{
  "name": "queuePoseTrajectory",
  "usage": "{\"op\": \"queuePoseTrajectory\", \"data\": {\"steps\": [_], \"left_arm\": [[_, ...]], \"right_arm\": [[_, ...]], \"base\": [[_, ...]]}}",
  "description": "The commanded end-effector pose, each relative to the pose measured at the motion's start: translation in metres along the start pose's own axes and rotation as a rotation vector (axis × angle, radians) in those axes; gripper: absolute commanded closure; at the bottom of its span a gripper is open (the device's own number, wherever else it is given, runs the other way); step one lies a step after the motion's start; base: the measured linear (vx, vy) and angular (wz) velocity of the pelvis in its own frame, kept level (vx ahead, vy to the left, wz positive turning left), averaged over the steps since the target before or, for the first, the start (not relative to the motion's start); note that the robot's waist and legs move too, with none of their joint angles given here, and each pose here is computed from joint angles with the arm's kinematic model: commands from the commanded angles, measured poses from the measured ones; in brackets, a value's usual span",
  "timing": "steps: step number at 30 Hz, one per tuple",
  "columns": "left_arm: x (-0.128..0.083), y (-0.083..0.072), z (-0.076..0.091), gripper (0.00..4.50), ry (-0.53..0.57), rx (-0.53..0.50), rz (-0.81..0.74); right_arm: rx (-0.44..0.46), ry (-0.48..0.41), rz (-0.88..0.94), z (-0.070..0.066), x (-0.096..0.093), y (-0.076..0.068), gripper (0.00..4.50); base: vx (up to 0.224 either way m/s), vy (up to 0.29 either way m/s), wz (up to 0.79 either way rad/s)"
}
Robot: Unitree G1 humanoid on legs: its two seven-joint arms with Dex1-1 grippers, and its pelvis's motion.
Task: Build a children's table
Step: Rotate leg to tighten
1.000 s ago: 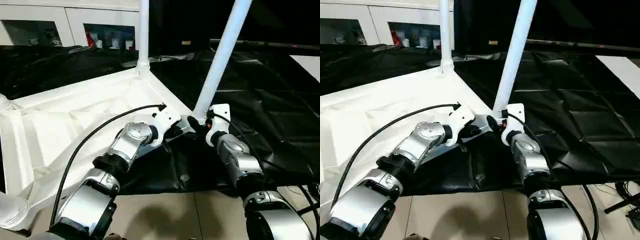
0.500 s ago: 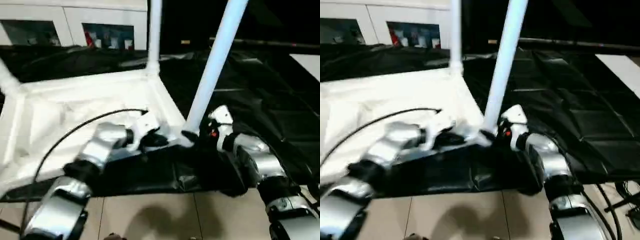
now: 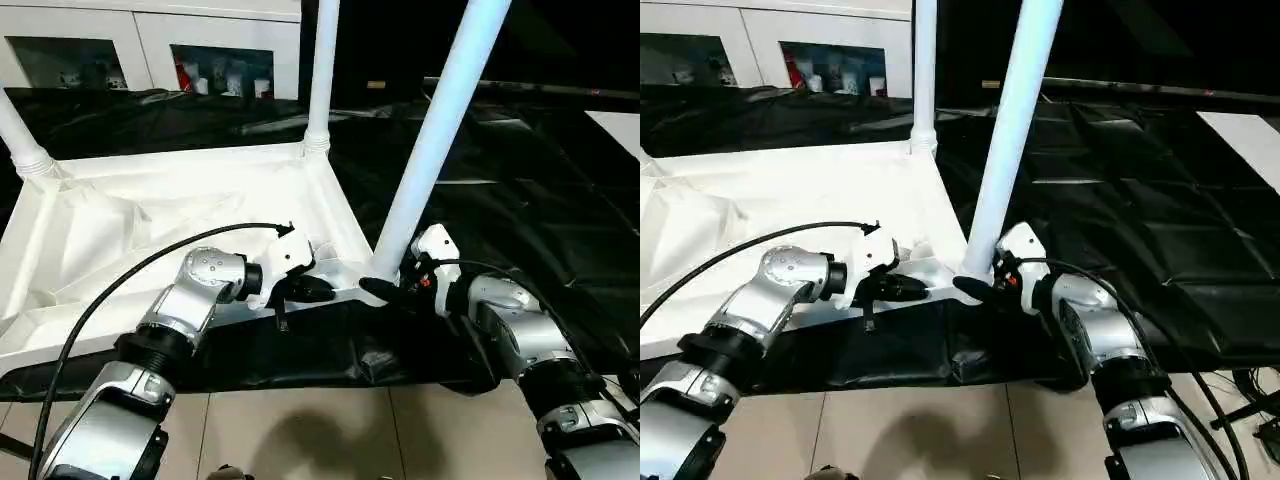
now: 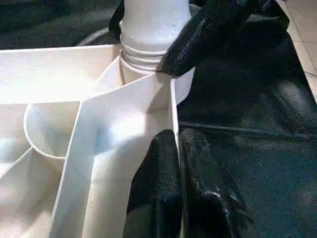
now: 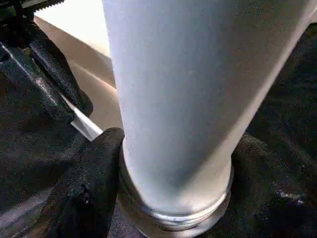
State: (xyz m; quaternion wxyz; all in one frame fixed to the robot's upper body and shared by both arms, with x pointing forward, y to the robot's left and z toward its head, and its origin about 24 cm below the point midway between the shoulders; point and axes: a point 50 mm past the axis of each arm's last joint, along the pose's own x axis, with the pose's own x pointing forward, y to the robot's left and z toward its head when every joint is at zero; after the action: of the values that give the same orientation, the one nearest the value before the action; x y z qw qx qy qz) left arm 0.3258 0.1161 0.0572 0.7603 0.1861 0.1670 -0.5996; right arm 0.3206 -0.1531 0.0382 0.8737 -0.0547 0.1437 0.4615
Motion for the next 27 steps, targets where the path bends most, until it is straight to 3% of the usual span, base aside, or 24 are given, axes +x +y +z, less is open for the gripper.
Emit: {"op": "queuePoseTrajectory", "data": {"steps": [1,5,9,13,16,21,22,23,27], "left_arm": [[0.005,-0.008,-0.002,4.50,-0.015,-0.017,-0.057],[0.009,-0.006,-0.001,4.50,-0.034,-0.042,-0.023],[0.021,-0.001,0.003,4.50,-0.044,-0.065,0.078],[0.047,0.006,0.013,4.50,-0.021,-0.102,0.245],[0.063,0.007,0.022,4.50,-0.010,-0.124,0.326],[0.075,0.003,0.029,4.50,-0.002,-0.105,0.338],[0.077,0.002,0.029,4.50,-0.004,-0.099,0.329],[0.077,0.001,0.029,4.50,-0.012,-0.103,0.320],[0.075,0.001,0.027,4.50,-0.022,-0.098,0.307]], "right_arm": [[0.021,0.009,-0.031,-0.003,-0.007,-0.004,1.78],[0.091,-0.019,-0.101,-0.007,-0.005,-0.006,1.78],[0.164,-0.028,-0.286,-0.016,0.001,-0.012,1.79],[0.279,-0.023,-0.597,-0.022,0.012,-0.019,1.80],[0.318,-0.012,-0.728,-0.020,0.022,-0.020,1.80],[0.307,-0.027,-0.763,-0.013,0.033,-0.017,1.80],[0.311,-0.063,-0.753,-0.009,0.036,-0.016,1.80],[0.316,-0.092,-0.748,-0.006,0.037,-0.015,1.45],[0.294,-0.154,-0.703,0.003,0.041,-0.012,1.05]], "base": [[0.000,0.000,0.00],[0.000,0.000,0.00],[0.000,0.000,0.00],[0.000,0.000,0.00],[0.000,0.000,0.00],[0.000,0.000,0.00],[0.000,0.000,0.00],[0.000,0.000,0.00],[0.000,0.000,0.00]]}}
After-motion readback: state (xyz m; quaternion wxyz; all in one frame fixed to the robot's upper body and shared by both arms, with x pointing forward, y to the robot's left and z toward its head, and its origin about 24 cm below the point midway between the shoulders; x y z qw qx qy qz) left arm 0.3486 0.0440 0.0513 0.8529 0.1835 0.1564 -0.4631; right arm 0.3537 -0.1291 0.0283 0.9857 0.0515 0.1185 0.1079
